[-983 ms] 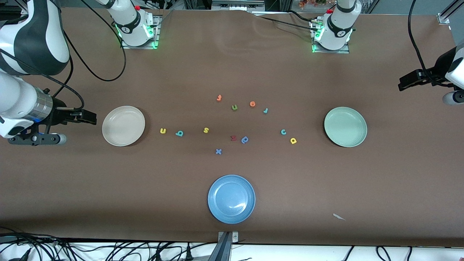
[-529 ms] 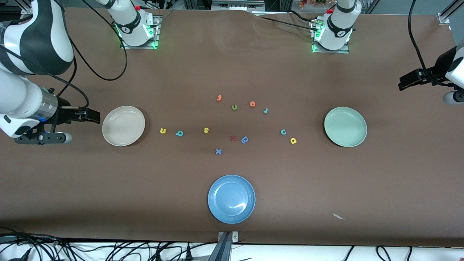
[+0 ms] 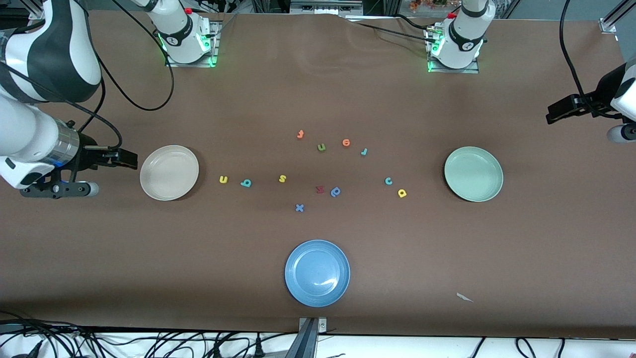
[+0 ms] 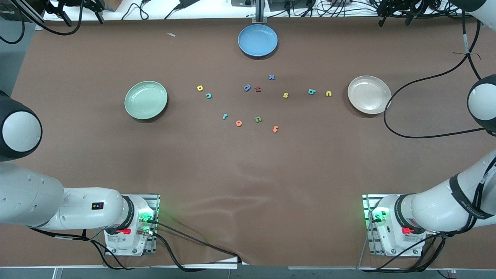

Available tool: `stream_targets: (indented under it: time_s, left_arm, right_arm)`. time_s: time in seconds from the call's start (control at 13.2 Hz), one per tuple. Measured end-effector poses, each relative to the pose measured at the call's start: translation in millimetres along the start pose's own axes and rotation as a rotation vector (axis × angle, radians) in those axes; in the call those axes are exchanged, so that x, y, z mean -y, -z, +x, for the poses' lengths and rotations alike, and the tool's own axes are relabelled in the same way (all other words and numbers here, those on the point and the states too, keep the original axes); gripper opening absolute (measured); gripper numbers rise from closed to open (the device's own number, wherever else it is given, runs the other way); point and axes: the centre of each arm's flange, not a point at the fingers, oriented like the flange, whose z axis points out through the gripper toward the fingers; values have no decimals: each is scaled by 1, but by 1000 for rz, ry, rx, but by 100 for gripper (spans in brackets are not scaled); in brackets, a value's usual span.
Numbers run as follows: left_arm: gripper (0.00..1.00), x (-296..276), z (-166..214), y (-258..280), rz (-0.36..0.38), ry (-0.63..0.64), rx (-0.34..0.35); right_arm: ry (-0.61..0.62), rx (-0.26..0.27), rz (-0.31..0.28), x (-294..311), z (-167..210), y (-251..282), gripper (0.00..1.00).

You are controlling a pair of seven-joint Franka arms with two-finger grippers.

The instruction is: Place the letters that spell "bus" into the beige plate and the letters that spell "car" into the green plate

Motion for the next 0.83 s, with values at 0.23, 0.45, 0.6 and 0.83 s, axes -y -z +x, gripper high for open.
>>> stream_targets:
  time_s: [0.23,0.45,0.6,0.83]
  left_arm:
    - [100,0,0,0,0,0,0]
    - [100,0,0,1,0,0,-1]
    - [100,0,-1,1,0,0,-1]
    - [100,-1,-3,0,0,-2,14]
  right_arm:
    - [0,0,0,0,0,0,100]
    - [1,2,0,0,0,0,100]
    - [6,0,1,3,-1,1,100]
    - [0,-3,4,9,-3,3,100]
